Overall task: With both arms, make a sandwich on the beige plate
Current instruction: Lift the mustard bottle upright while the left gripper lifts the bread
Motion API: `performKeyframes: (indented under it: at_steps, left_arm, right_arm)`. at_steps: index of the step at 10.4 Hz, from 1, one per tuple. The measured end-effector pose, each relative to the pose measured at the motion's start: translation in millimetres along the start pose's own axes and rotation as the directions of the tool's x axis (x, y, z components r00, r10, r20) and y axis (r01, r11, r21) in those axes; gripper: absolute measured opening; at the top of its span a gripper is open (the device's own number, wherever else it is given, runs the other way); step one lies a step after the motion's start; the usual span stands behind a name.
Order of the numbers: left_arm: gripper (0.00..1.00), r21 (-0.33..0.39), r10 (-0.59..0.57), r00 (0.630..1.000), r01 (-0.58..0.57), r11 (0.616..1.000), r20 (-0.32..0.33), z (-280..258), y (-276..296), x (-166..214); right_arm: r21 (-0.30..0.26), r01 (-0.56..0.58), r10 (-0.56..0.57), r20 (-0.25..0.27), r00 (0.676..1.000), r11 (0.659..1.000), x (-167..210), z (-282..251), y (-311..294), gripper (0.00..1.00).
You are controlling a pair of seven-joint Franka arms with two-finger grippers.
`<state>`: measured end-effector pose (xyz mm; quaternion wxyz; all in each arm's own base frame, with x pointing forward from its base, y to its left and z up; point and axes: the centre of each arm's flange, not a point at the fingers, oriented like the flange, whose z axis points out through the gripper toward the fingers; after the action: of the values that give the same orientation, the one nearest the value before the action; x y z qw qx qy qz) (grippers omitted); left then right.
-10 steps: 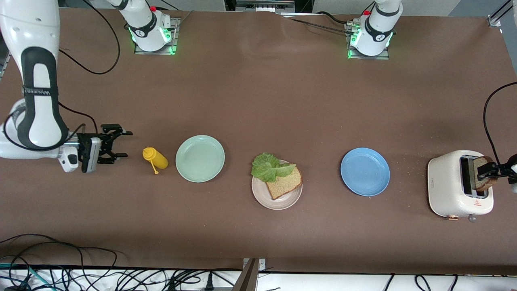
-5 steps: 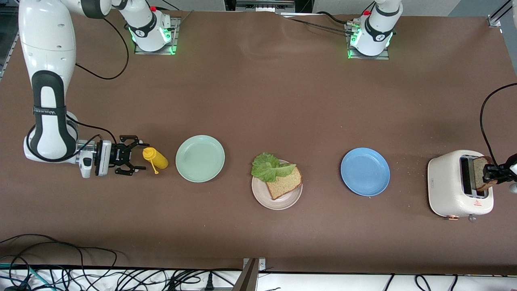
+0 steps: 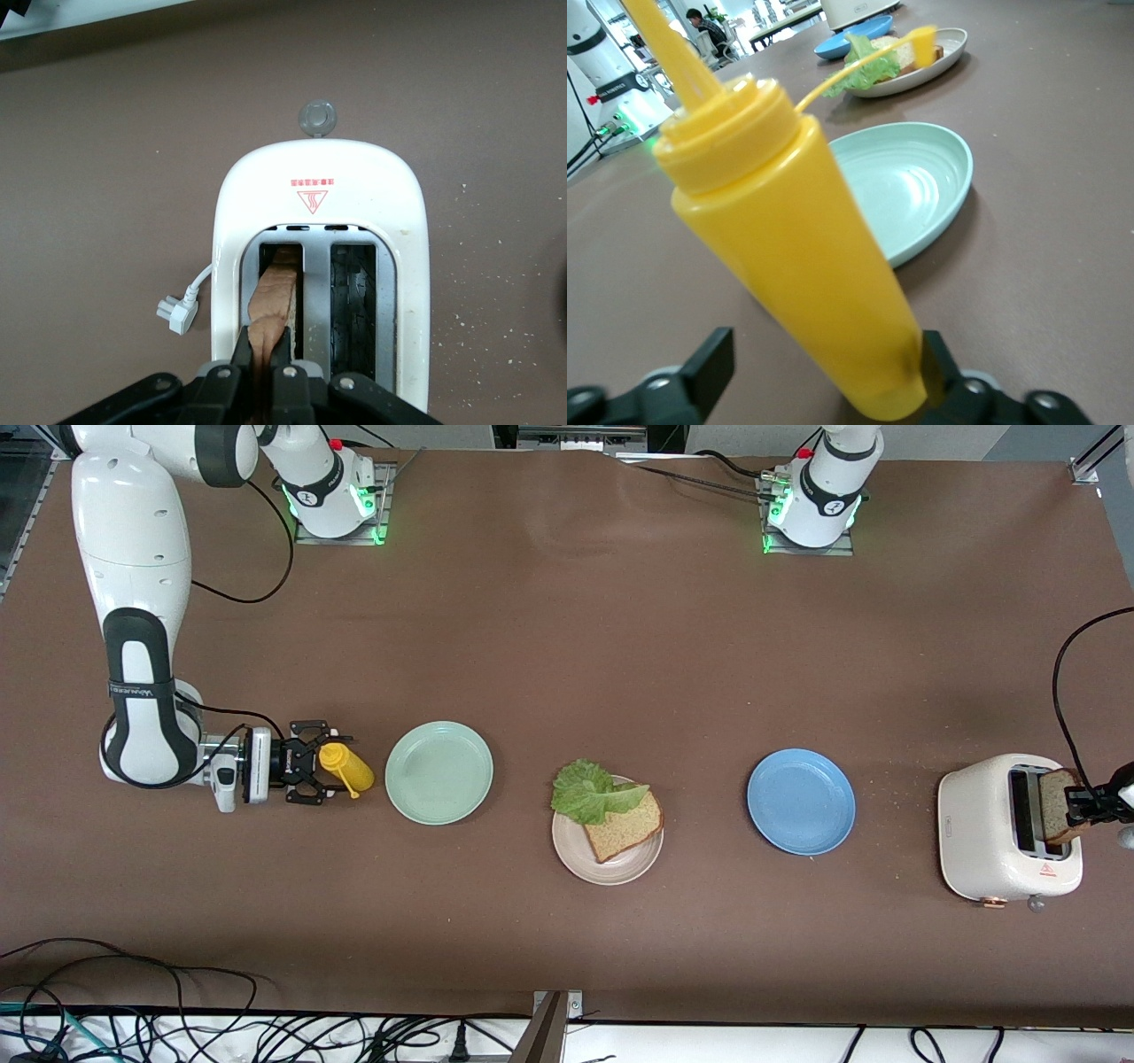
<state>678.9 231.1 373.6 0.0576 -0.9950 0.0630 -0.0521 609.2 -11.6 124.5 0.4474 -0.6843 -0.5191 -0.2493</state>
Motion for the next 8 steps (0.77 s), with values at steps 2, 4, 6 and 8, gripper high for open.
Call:
performKeyframes:
  at_steps: [2,4,6,8]
  left_arm:
    - [0.10,0.006,-0.002,1.000,0.002,1.000,-0.010,-9,-2,2]
    - [0.10,0.010,-0.003,1.000,0.003,1.000,-0.006,-31,-2,3]
    - [0.10,0.011,0.000,1.000,0.000,1.000,0.008,-59,2,-1]
    - [0.10,0.000,-0.015,1.000,0.015,1.000,-0.008,-87,4,-4]
  right_arm:
    - [-0.001,0.011,-0.011,0.000,1.000,1.000,5,-1,2,0.52]
    - [-0.003,0.013,-0.013,0.000,1.000,1.000,11,-3,5,0.29]
    - [-0.006,0.018,-0.018,0.000,1.000,1.000,18,-5,8,0.11]
    - [0.003,0.020,-0.020,-0.006,1.000,1.000,19,-5,8,0.29]
